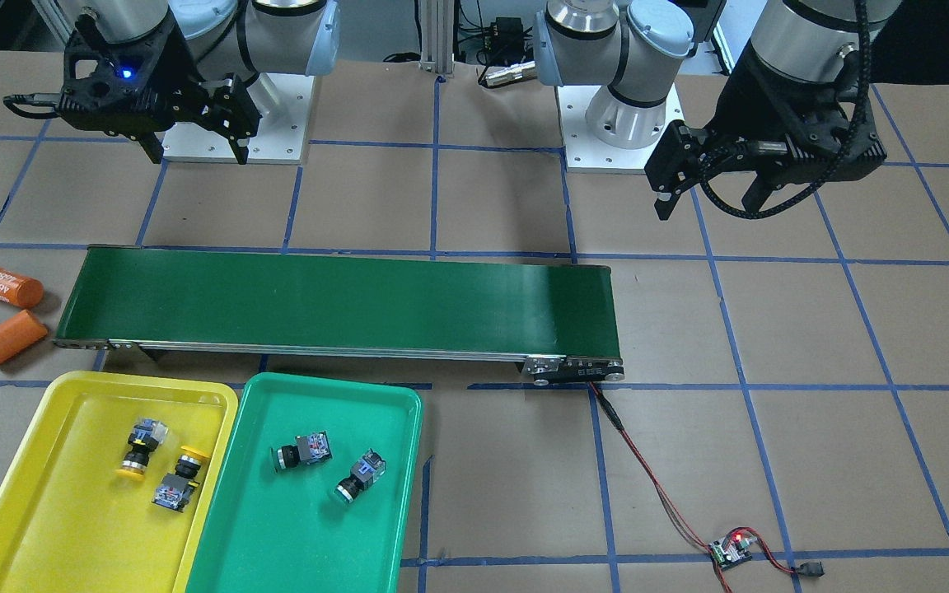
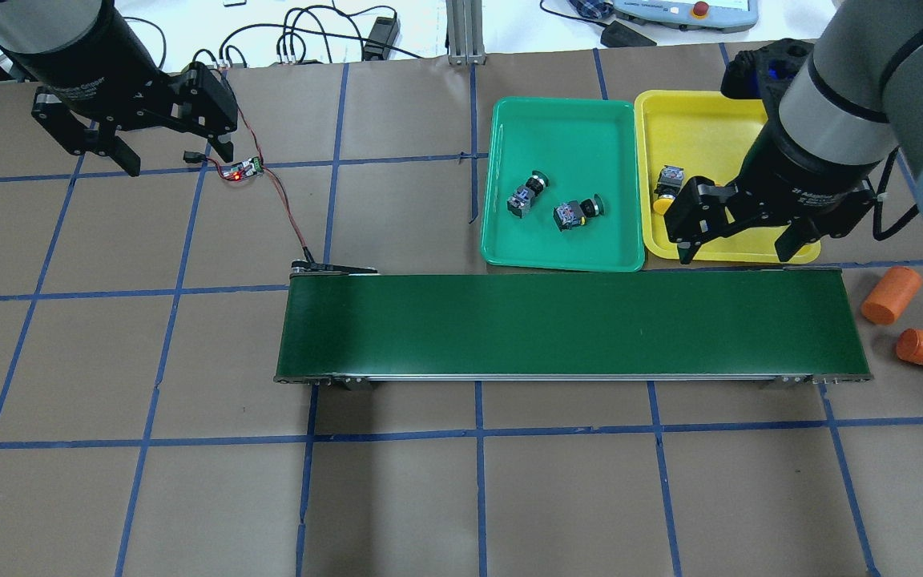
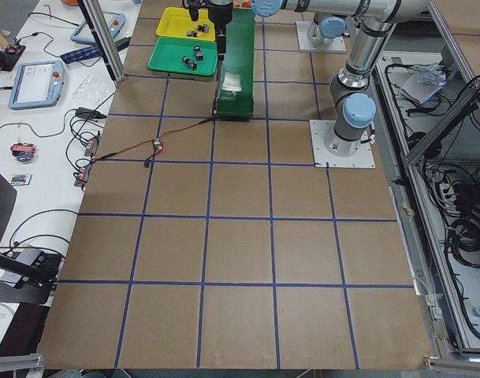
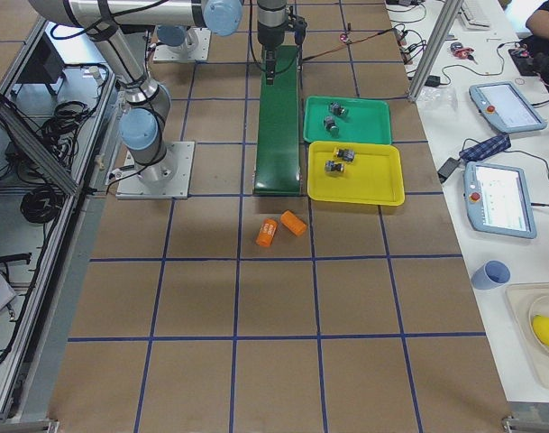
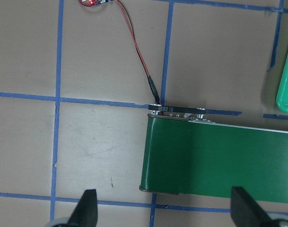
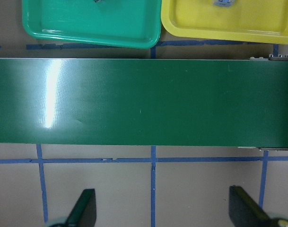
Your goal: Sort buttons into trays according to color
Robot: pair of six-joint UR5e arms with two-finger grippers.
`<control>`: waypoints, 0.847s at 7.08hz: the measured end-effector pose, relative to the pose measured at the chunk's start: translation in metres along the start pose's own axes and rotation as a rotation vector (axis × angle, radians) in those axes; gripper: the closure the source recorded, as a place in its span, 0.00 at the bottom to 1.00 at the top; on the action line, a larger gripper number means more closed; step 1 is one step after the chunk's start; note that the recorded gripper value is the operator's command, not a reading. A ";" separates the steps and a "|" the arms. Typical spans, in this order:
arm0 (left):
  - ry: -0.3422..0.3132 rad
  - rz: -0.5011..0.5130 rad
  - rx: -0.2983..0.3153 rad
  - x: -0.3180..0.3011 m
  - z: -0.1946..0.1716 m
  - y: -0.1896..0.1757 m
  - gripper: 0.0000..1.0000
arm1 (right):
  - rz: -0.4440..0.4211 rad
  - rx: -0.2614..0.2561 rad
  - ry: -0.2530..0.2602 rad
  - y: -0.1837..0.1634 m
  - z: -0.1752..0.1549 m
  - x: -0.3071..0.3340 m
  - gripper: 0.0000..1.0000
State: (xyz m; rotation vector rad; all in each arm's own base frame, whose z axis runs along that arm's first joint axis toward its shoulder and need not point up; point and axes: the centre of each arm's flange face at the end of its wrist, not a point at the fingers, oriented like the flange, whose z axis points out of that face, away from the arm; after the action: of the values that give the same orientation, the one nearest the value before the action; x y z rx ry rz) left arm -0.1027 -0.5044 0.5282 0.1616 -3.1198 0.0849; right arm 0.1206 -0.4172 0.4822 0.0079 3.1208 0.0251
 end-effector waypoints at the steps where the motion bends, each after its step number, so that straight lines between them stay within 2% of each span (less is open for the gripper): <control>1: 0.001 0.003 0.003 0.000 -0.001 0.002 0.00 | -0.003 0.003 0.000 0.002 -0.001 0.000 0.00; 3: 0.001 -0.006 0.010 -0.007 -0.003 0.000 0.00 | -0.005 0.002 -0.004 0.003 0.000 -0.001 0.00; 5: 0.000 -0.018 0.086 -0.010 -0.009 -0.010 0.00 | -0.006 0.001 -0.005 0.002 0.000 -0.001 0.00; 6: -0.002 -0.021 0.105 -0.010 -0.009 -0.013 0.00 | -0.010 0.000 -0.002 0.002 0.001 0.000 0.00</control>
State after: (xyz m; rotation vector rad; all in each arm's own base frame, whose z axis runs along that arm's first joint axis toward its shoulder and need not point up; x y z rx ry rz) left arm -0.0910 -0.5161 0.5378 0.1964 -3.1155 0.2494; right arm 0.1210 -0.4151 0.4814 -0.0075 3.1187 0.0247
